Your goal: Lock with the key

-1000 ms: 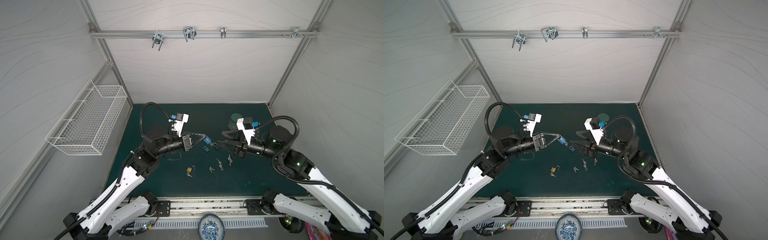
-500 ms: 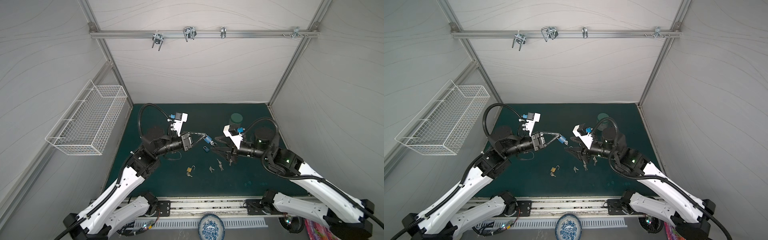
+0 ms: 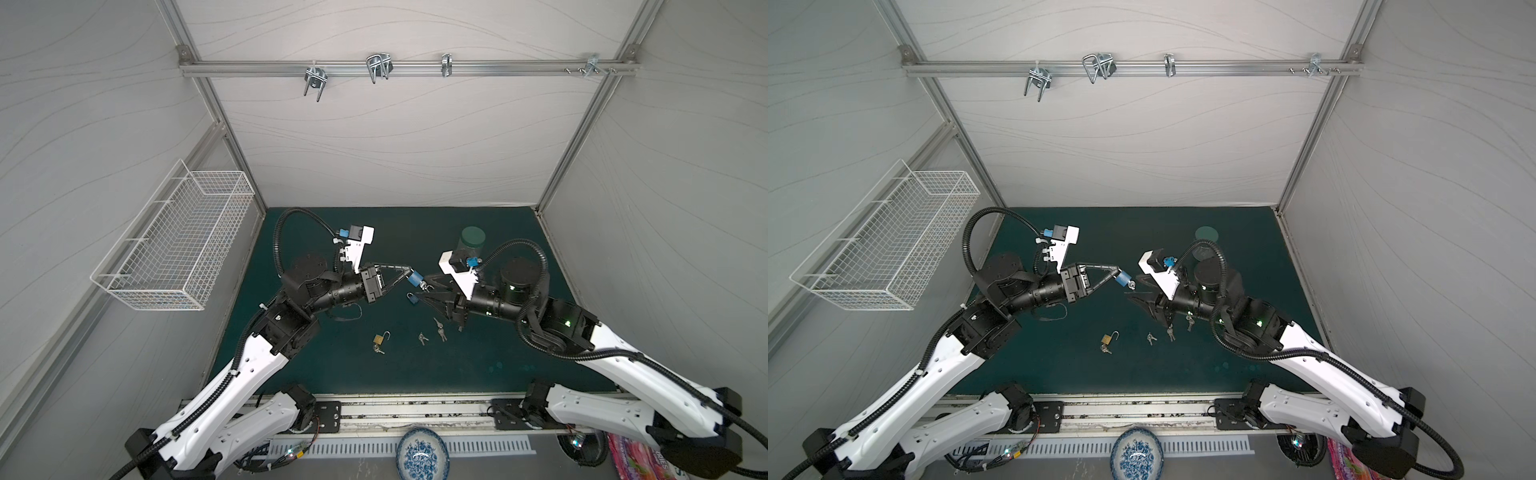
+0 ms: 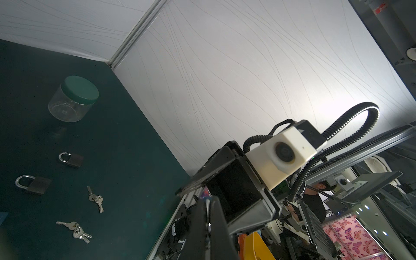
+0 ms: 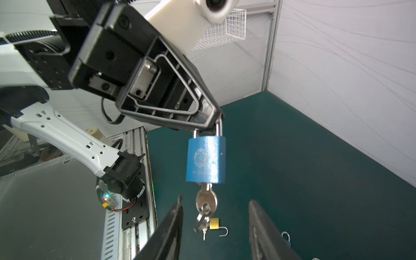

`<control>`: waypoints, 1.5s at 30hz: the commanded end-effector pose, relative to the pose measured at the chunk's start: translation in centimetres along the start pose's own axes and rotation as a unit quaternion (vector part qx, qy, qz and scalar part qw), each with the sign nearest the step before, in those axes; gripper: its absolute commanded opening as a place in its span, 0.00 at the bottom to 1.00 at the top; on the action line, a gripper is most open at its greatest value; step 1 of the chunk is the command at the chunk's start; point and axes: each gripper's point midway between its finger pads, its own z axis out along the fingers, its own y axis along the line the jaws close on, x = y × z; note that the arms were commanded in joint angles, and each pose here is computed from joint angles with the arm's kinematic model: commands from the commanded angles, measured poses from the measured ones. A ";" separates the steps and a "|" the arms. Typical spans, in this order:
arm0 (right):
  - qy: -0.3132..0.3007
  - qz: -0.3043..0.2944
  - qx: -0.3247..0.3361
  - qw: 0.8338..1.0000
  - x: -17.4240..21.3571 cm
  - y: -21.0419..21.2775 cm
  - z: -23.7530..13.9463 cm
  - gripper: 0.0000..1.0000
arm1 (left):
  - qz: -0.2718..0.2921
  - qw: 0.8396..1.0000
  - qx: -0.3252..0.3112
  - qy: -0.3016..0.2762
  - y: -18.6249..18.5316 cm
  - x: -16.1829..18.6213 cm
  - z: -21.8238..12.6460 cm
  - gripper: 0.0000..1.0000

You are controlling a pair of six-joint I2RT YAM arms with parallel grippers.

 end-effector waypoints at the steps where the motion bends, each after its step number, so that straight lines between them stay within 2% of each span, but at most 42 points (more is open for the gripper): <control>1: -0.042 -0.009 0.002 0.999 -1.9 0.3 -1.0 0.48 | 0.017 1.000 0.017 -0.015 -1.0 -0.7 -0.3 0.00; 7: -0.013 -0.006 0.016 1.000 -0.8 -0.2 -0.6 0.40 | 0.018 1.000 0.021 -0.014 -1.2 -0.8 -0.2 0.00; 13: 0.009 0.000 0.017 1.000 0.0 -0.4 0.1 0.39 | 0.016 1.000 0.018 -0.016 -1.0 -0.8 -0.2 0.00; 22: -0.006 -0.002 0.019 1.000 -0.7 -0.4 -0.1 0.21 | 0.020 1.000 0.014 -0.018 -1.1 -0.8 -0.3 0.00; 42: -0.014 -0.006 0.028 0.999 -1.3 -0.5 -0.9 0.00 | 0.016 1.000 -0.001 -0.018 -0.2 -0.7 -0.3 0.00; 45: -0.015 -0.007 0.034 0.999 -1.3 -0.7 -1.2 0.00 | 0.016 1.000 -0.001 -0.018 -0.3 -0.7 -0.3 0.00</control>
